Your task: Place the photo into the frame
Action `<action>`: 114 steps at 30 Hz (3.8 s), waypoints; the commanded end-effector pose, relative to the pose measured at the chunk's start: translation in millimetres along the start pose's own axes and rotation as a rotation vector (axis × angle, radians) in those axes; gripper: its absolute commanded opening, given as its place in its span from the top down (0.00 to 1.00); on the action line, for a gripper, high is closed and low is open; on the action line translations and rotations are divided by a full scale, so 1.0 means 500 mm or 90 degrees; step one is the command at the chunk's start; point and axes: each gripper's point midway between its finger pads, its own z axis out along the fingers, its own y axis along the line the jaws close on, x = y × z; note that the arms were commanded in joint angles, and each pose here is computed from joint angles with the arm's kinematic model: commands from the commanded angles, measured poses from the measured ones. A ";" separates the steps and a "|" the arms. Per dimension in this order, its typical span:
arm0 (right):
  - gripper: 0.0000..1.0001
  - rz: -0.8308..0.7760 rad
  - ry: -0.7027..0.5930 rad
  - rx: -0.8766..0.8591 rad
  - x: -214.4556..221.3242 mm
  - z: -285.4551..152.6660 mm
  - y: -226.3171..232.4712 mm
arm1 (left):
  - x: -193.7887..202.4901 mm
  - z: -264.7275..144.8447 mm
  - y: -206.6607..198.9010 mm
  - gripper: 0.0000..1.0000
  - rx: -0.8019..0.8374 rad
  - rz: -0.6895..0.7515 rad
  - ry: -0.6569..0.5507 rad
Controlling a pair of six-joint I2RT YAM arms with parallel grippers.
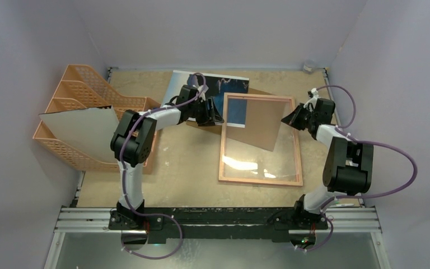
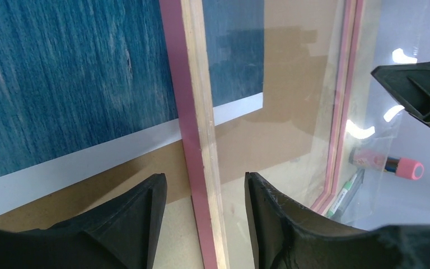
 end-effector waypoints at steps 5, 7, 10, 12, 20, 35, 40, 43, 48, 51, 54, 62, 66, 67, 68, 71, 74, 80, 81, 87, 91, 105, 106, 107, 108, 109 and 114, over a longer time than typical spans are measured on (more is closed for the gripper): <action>1.00 -0.012 -0.091 -0.029 -0.054 -0.025 0.031 | -0.036 0.012 -0.014 0.47 0.002 0.009 -0.032; 1.00 -0.010 -0.095 -0.040 -0.051 -0.027 0.036 | -0.033 0.015 -0.012 0.48 0.001 0.005 -0.029; 1.00 -0.005 -0.093 -0.037 -0.045 -0.027 0.034 | -0.032 0.018 -0.008 0.49 -0.001 0.001 -0.028; 1.00 -0.002 -0.098 -0.028 -0.044 -0.030 0.029 | -0.031 0.021 -0.006 0.49 0.000 -0.002 -0.028; 1.00 -0.006 -0.104 -0.011 -0.040 -0.035 0.019 | -0.029 0.028 -0.008 0.51 0.007 -0.003 -0.026; 1.00 -0.053 -0.087 -0.004 -0.052 -0.021 0.009 | -0.012 0.044 -0.002 0.52 -0.004 0.008 -0.010; 1.00 -0.056 -0.084 0.006 -0.052 -0.016 0.000 | 0.000 0.048 0.009 0.53 -0.033 0.016 0.006; 1.00 -0.055 -0.082 0.009 -0.051 -0.012 -0.004 | 0.002 0.052 0.015 0.54 -0.047 0.021 0.010; 1.00 -0.055 -0.080 0.019 -0.050 -0.010 -0.012 | 0.006 0.056 0.022 0.56 -0.055 0.023 0.014; 1.00 -0.056 -0.080 0.023 -0.051 -0.010 -0.014 | 0.010 0.058 0.025 0.57 -0.061 0.025 0.018; 1.00 -0.062 -0.088 0.031 -0.059 -0.010 -0.018 | 0.013 0.060 0.031 0.57 -0.072 0.026 0.022; 1.00 -0.064 -0.082 0.028 -0.055 -0.003 -0.021 | 0.017 0.065 0.039 0.58 -0.084 0.033 0.030; 1.00 -0.058 -0.069 0.011 -0.042 0.003 -0.017 | 0.019 0.066 0.039 0.58 -0.085 0.034 0.033; 1.00 -0.055 -0.065 0.004 -0.039 0.003 -0.014 | 0.019 0.066 0.038 0.58 -0.084 0.034 0.033; 1.00 -0.051 -0.059 -0.001 -0.034 0.004 -0.011 | 0.020 0.067 0.039 0.58 -0.083 0.034 0.034; 1.00 -0.037 -0.042 -0.003 -0.024 0.002 -0.010 | 0.021 0.067 0.039 0.60 -0.081 0.034 0.036; 0.82 -0.018 -0.021 -0.019 -0.012 0.000 0.001 | 0.022 0.068 0.040 0.62 -0.082 0.034 0.036; 0.47 0.010 0.001 -0.086 0.023 -0.014 0.039 | 0.015 0.064 0.030 0.63 -0.074 0.036 0.027; 0.46 0.014 0.006 -0.096 0.031 -0.017 0.043 | 0.015 0.063 0.029 0.63 -0.072 0.036 0.026; 0.47 0.022 0.026 -0.133 0.066 -0.032 0.061 | 0.017 0.058 0.027 0.67 -0.074 0.037 0.022; 0.65 0.026 0.030 -0.159 0.078 -0.039 0.073 | 0.010 0.055 0.030 0.75 -0.085 0.047 0.017; 0.89 0.027 0.008 -0.196 0.057 -0.068 0.133 | -0.053 -0.020 0.001 0.90 -0.148 0.121 -0.042; 0.88 0.027 0.009 -0.197 0.058 -0.068 0.136 | -0.056 -0.025 0.001 0.91 -0.153 0.122 -0.045; 0.88 0.026 0.012 -0.201 0.059 -0.066 0.141 | -0.058 -0.029 0.003 0.91 -0.158 0.123 -0.047; 0.88 0.025 0.015 -0.203 0.062 -0.064 0.144 | -0.061 -0.035 0.006 0.91 -0.164 0.123 -0.050; 0.88 0.026 0.017 -0.204 0.063 -0.062 0.148 | -0.067 -0.042 0.008 0.91 -0.168 0.123 -0.055; 0.88 0.041 0.039 -0.202 0.083 -0.042 0.172 | -0.074 -0.058 0.039 0.87 -0.172 0.112 -0.047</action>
